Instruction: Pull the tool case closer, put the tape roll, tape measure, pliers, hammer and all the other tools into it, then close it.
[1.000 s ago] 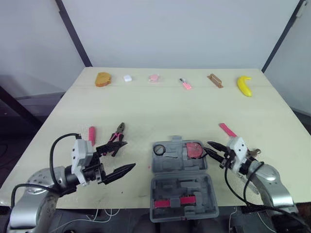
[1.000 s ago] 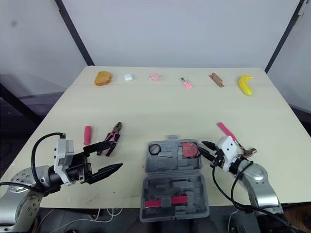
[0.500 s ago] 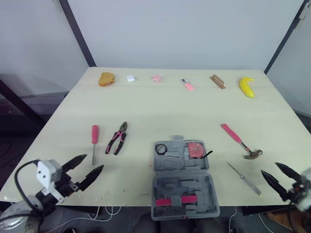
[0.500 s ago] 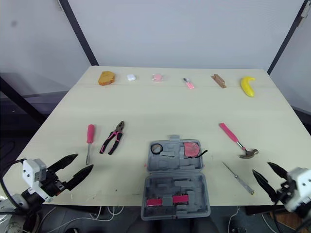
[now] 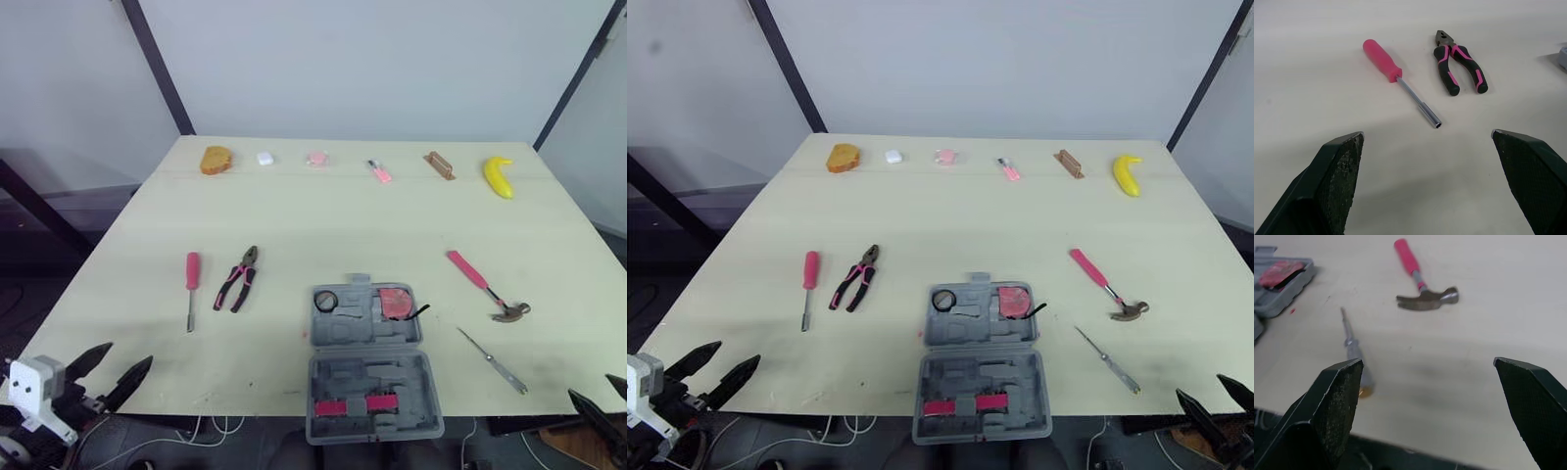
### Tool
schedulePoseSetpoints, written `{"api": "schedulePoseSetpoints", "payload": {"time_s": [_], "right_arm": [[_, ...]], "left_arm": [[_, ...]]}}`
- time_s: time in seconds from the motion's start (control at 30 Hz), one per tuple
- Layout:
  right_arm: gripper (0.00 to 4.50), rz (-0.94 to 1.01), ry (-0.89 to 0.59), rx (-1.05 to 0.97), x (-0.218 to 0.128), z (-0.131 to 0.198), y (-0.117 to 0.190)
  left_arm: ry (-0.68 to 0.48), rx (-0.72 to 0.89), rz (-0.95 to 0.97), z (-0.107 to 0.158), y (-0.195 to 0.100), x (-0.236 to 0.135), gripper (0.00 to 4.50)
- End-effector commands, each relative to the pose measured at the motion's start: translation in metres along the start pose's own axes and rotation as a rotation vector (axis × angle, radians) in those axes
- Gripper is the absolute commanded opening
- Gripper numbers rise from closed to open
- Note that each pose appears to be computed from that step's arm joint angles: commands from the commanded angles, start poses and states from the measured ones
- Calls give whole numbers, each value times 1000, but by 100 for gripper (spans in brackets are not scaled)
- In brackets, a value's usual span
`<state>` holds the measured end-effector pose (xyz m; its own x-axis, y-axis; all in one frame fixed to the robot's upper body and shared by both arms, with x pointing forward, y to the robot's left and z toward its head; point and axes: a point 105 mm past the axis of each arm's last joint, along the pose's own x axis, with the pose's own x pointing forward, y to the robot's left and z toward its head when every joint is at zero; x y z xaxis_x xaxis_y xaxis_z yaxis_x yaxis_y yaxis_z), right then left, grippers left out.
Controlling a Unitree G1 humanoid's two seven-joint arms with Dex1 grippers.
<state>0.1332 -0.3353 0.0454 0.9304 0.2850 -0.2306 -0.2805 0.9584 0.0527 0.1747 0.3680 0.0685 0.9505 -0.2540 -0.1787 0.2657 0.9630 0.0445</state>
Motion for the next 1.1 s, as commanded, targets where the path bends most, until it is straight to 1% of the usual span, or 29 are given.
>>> {"api": "schedulePoseSetpoints", "payload": {"time_s": [0.03, 0.17, 0.3, 0.4, 0.53, 0.67, 0.77, 0.93, 1.1], "right_arm": [[449, 45, 21, -34, -9, -5, 9], [449, 51, 24, -51, -10, -9, 7], [449, 117, 23, -70, -2, -8, 14], [449, 178, -1, -103, 11, 1, 22], [449, 295, -47, -119, 26, 19, 39], [449, 404, -86, -158, 45, 38, 57], [449, 536, -138, -221, 66, 62, 79], [449, 625, -178, -285, 88, 83, 97], [449, 751, -245, -320, 109, 108, 126]], "left_arm": [[-17, 39, 0, 10, 2, -2, 450], [-10, 36, -15, 7, -2, 0, 450], [-30, 46, -43, 8, -12, 20, 450], [-87, 62, -34, 20, -19, 41, 450], [-153, 27, 36, 34, -20, 63, 450], [-139, 37, 81, 41, -24, 82, 450], [-103, 58, 137, 46, -27, 105, 450], [-65, 61, 130, 55, -40, 133, 450], [-18, 79, 147, 59, -47, 154, 450]]}}
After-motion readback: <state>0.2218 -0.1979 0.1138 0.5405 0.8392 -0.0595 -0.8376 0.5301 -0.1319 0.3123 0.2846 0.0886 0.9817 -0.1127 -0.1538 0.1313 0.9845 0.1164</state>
